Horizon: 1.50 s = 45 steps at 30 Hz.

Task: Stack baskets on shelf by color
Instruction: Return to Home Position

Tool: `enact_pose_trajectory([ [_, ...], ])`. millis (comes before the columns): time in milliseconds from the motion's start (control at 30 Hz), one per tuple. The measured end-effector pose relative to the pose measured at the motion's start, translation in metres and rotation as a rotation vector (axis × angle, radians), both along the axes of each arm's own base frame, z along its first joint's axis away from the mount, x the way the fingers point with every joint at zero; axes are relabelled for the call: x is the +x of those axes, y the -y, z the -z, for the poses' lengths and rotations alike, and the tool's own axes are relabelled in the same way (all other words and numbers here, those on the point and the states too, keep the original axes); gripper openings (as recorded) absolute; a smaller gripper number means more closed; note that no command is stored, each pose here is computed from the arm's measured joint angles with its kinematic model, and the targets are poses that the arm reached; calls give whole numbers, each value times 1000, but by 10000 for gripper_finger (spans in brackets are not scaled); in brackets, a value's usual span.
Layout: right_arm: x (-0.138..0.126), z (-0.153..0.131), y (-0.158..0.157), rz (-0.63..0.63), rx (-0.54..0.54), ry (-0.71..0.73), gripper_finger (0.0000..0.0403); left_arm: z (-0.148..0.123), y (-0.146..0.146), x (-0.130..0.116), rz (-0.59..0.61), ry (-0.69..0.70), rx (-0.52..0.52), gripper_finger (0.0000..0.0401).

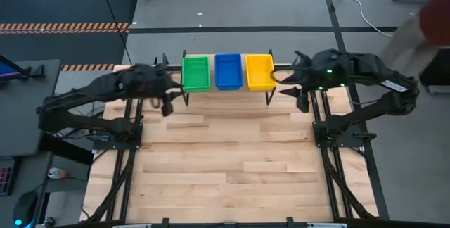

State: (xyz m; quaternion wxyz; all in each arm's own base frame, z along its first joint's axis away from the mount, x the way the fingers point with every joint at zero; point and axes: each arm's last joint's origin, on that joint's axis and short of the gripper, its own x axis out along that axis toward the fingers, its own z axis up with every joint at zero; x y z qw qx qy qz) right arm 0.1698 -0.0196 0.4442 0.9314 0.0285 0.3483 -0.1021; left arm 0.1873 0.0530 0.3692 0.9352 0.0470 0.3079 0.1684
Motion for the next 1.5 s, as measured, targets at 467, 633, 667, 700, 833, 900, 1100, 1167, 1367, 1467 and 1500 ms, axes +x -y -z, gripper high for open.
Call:
enact_pose_trajectory([
  [467,-52,92,-9,-10,54,247,165,46,33,-81,152,428,-57,117],
  [633,-67,133,-13,-53,73,447,165,78,38,-89,170,549,-76,116],
  [667,-69,142,-13,-52,80,477,165,84,38,-89,174,574,-81,116],
  [700,-71,151,-13,-53,85,497,165,90,39,-89,177,597,-86,116],
  [833,-76,183,-14,-52,100,551,165,114,40,-89,186,608,-91,116],
  [900,-77,195,-14,-51,105,576,165,122,40,-89,186,614,-94,116],
  [1100,-72,236,-15,-76,97,626,165,152,42,-83,208,625,-99,116],
  [1167,-69,247,-16,-91,99,659,165,164,43,-81,222,633,-101,116],
  [1367,-64,274,-18,-134,62,672,165,192,47,-77,263,641,-103,116],
  [1467,-63,284,-19,-142,41,653,165,202,49,-76,283,626,-93,116],
  [1500,-63,285,-19,-143,37,641,165,202,50,-76,284,624,-93,116],
])
